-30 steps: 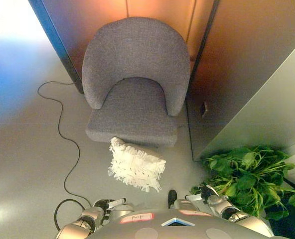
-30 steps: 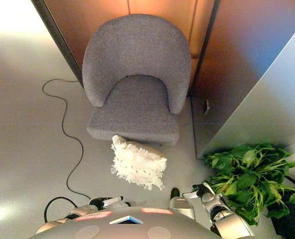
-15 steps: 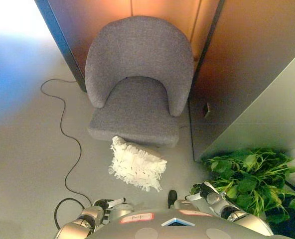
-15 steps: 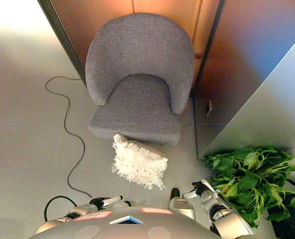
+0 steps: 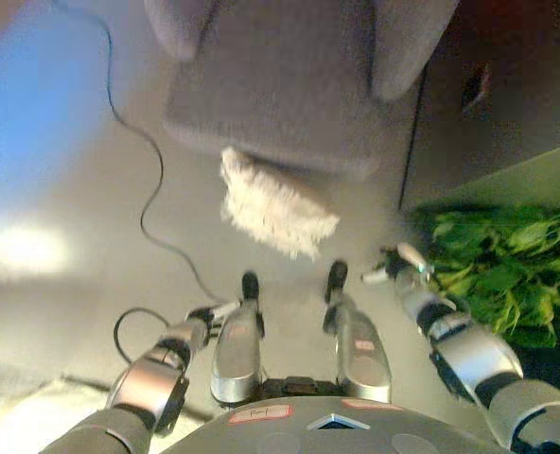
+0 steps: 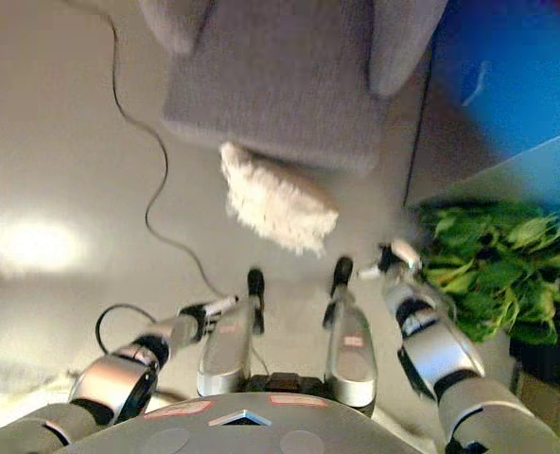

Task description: Pick up the pillow and put it on the sofa.

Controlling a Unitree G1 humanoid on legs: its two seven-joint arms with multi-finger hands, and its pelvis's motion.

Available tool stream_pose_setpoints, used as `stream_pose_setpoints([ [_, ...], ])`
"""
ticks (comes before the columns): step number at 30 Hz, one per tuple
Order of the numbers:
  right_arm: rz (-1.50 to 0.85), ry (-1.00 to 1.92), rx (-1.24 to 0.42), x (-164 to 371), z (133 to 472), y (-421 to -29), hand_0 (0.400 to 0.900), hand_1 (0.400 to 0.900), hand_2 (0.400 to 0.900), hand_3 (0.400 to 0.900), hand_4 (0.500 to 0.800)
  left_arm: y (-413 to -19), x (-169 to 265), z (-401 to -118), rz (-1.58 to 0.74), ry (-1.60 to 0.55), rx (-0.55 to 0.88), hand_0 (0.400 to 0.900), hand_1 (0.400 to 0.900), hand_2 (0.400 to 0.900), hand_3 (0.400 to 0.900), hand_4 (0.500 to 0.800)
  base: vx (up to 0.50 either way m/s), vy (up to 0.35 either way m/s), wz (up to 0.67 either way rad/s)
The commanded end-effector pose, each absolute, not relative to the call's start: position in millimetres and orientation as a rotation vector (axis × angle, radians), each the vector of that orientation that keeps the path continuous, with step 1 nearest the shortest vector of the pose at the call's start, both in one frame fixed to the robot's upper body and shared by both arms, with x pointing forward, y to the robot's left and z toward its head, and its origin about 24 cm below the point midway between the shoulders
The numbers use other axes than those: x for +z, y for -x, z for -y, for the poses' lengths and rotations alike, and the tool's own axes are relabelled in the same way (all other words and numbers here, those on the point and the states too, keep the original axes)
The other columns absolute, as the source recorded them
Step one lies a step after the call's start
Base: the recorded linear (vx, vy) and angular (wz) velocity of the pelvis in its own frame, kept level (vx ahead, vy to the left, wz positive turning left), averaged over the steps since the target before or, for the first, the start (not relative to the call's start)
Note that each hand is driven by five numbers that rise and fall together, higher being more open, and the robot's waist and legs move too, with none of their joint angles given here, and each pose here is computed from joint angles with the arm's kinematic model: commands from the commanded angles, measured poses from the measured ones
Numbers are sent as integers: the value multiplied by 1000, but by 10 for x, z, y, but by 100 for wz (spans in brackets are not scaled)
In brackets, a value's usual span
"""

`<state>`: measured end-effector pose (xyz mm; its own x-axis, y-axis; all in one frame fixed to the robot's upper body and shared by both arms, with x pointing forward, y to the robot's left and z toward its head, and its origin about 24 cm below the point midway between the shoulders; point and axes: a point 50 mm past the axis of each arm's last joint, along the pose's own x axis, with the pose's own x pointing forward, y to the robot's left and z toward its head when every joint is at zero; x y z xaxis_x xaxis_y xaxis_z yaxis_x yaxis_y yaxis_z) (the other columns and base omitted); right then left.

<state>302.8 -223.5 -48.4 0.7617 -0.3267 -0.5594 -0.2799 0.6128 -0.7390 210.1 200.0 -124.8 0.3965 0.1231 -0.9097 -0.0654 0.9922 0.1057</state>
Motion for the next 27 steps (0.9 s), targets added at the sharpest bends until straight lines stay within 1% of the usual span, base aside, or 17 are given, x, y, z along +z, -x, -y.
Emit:
stream_pose_setpoints([
  [1,-686,934,-139,-325,2472,-3093,900,900,900,900,800,-1696,-1357,-2414,-1235,-67,171,900,900,900,900,800,-104,53,24],
  [3,-650,922,-197,-163,2612,-3179,900,900,900,900,800,-1652,-1360,-2450,-1213,-40,143,900,900,900,900,800,-110,73,19],
  [6,-587,893,-279,179,2815,-3356,900,900,900,900,800,-1627,-1363,-2416,-1170,-2,91,900,900,900,900,800,-106,111,14],
  [10,-517,880,-338,567,2966,-3529,900,900,900,900,800,-1633,-1348,-2369,-1144,67,73,900,900,900,900,800,-57,114,5],
  [18,-359,893,-410,1290,3052,-3792,900,900,900,900,800,-1480,-1382,-2322,-1118,202,54,900,900,900,900,800,-30,73,-1],
  [21,-307,896,-437,1503,3089,-3833,900,900,900,900,800,-1402,-1405,-2305,-1125,233,49,900,900,900,900,800,21,78,-9],
  [24,-247,885,-469,1727,3124,-3861,900,900,900,900,800,-1240,-1451,-2294,-1139,258,40,900,900,900,900,800,59,92,-15],
  [27,-193,883,-477,1969,3111,-3901,900,900,900,900,800,-1187,-1455,-2294,-1131,280,36,900,900,900,900,800,-1,64,-11],
])
